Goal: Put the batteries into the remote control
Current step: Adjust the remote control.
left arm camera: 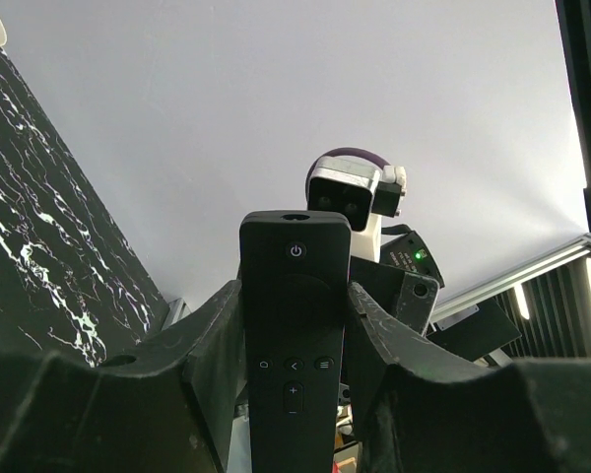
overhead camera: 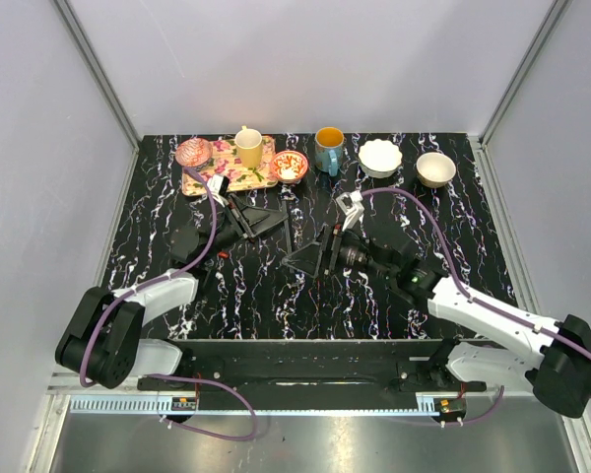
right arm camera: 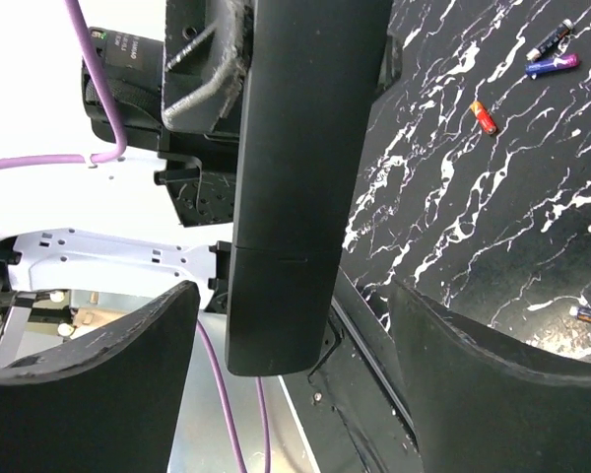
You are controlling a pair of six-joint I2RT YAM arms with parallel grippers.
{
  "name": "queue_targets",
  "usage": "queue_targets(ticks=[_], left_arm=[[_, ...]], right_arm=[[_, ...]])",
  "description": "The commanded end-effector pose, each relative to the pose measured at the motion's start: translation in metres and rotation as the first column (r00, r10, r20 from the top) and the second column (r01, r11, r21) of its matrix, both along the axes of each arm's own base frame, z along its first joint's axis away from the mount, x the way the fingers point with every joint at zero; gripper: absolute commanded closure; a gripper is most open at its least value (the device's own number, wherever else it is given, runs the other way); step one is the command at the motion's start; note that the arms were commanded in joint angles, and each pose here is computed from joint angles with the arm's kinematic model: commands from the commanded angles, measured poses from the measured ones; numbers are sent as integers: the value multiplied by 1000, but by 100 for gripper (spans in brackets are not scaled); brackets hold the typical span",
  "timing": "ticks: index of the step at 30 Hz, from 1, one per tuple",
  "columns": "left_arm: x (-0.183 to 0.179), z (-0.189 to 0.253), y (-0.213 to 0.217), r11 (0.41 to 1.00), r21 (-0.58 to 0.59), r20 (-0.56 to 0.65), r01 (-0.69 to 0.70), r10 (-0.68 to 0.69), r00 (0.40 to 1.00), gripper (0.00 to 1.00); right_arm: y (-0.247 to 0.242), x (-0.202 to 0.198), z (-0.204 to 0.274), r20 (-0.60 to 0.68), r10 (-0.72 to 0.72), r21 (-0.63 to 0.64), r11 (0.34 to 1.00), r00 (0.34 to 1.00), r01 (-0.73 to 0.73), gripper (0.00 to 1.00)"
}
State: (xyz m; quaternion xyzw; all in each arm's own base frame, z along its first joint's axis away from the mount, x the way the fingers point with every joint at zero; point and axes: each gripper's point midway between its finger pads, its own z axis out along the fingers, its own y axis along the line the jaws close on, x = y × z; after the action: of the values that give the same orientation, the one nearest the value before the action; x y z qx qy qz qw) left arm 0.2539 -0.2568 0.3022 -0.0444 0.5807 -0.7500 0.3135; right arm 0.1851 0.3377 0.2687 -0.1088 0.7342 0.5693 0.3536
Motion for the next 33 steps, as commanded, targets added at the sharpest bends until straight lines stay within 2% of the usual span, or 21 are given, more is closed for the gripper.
queue_targets(ticks=[1, 11, 15, 16, 18, 19, 20, 21, 22, 23, 24, 25, 26, 27, 28, 29, 30, 31, 33], left_arm=[[-47, 79, 20, 985, -165, 403, 43, 27, 915, 100], [-46, 84, 21, 983, -181, 404, 40, 37, 914, 100], [-46, 85, 19, 984, -168, 411, 52, 22, 912, 99], [-43, 81, 16, 988, -148, 396, 53, 10, 918, 71], [-42, 78, 13, 992, -117, 403, 51, 1, 915, 43], [-36, 70, 12, 995, -91, 367, 33, 2, 930, 19], [-33, 66, 11, 997, -71, 355, 11, 15, 935, 1], [-33, 66, 14, 998, -41, 397, -38, 51, 916, 1], [-20, 46, 10, 997, 32, 310, -69, 56, 949, 1], [-14, 40, 12, 991, 64, 291, -113, 90, 953, 1], [-14, 44, 15, 980, 104, 352, -172, 126, 928, 1], [-3, 19, 14, 961, 201, 256, -189, 134, 957, 1], [5, 15, 17, 942, 240, 245, -233, 174, 954, 1], [7, 22, 19, 921, 275, 302, -276, 190, 934, 1], [9, 0, 17, 894, 367, 227, -258, 183, 956, 1], [16, -5, 20, 864, 409, 215, -294, 221, 951, 1], [19, 1, 18, 836, 442, 264, -325, 225, 938, 1], [13, -17, 13, 804, 519, 203, -290, 214, 956, 1], [18, -17, 15, 764, 548, 205, -340, 271, 940, 1]], right_arm=[[8, 2, 23, 49, 26, 88, 996, 998, -31, 20], [13, -2, 18, 35, 61, 114, 991, 998, -65, 45], [12, -7, 19, 45, 79, 114, 990, 996, -84, 64], [11, -6, 20, 59, 78, 107, 991, 995, -84, 77], [5, -3, 13, 46, 48, 41, 998, 998, -50, 99], [2, 0, 18, 83, 39, 12, 999, 996, -40, 100], [-3, -3, 8, 60, 36, -49, 998, 998, -33, 100], [-8, 2, 4, 67, 7, -90, 996, 998, -1, 100], [-11, 4, 11, 110, 2, -124, 992, 994, 12, 100], [-20, 1, -4, 79, 1, -203, 979, 997, 15, 100], [-26, 6, -7, 88, -29, -243, 969, 996, 50, 100], [-30, 9, -2, 120, -35, -271, 960, 992, 66, 100], [-37, 8, -14, 100, -42, -332, 941, 994, 73, 100], [-42, 13, -16, 112, -63, -359, 928, 992, 100, 100], [-44, 15, -14, 132, -67, -380, 918, 989, 112, 100], [-48, 15, -22, 121, -72, -417, 902, 990, 116, 100], [-51, 19, -24, 131, -92, -438, 888, 987, 140, 100], [-52, 22, -24, 141, -101, -450, 880, 985, 154, 100], [-58, 28, -29, 147, -139, -484, 853, 979, 194, 100]])
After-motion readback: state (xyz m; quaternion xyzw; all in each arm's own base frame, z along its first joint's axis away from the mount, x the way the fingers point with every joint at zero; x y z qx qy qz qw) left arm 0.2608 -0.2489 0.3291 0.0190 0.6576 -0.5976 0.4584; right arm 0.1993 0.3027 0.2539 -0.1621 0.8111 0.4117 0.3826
